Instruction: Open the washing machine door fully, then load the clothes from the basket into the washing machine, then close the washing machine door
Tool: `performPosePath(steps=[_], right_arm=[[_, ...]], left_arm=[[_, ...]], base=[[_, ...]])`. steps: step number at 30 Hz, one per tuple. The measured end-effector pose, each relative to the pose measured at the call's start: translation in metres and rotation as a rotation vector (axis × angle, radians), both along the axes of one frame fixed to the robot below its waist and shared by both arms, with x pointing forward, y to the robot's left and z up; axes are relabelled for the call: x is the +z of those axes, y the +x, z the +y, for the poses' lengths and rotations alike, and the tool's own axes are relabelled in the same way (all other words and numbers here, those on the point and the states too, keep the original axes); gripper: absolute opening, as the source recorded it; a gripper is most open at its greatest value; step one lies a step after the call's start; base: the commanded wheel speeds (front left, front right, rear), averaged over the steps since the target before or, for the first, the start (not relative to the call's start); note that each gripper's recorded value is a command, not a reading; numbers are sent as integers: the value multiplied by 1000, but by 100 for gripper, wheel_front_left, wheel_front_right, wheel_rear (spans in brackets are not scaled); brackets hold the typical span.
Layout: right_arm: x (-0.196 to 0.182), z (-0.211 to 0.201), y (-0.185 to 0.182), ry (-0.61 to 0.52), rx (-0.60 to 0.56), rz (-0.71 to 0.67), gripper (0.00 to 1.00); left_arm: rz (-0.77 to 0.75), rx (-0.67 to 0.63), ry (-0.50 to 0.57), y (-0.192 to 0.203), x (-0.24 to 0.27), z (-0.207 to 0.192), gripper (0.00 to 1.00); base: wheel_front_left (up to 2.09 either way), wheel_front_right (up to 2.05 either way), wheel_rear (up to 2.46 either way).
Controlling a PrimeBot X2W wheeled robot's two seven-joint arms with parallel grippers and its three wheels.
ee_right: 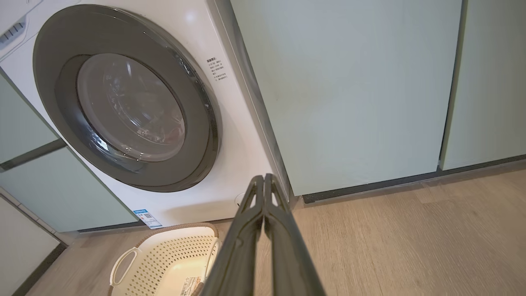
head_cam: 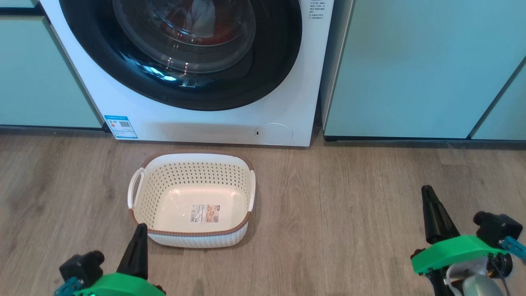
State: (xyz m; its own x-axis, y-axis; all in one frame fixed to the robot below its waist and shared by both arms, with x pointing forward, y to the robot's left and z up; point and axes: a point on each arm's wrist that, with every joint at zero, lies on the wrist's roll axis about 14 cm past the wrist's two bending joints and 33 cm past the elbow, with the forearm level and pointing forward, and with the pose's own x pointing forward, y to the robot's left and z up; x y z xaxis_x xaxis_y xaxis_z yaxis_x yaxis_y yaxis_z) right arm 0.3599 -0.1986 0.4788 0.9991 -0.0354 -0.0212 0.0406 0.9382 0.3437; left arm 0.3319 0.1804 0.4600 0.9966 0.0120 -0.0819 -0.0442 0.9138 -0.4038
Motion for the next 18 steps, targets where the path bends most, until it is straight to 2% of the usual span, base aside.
performPosePath(steps=[18], right_arm=[[-5, -5, 0, 206, -38, 27, 0]], left_arm=[[28, 37, -192, 6, -2, 4, 0]], base=[[0, 0, 0]])
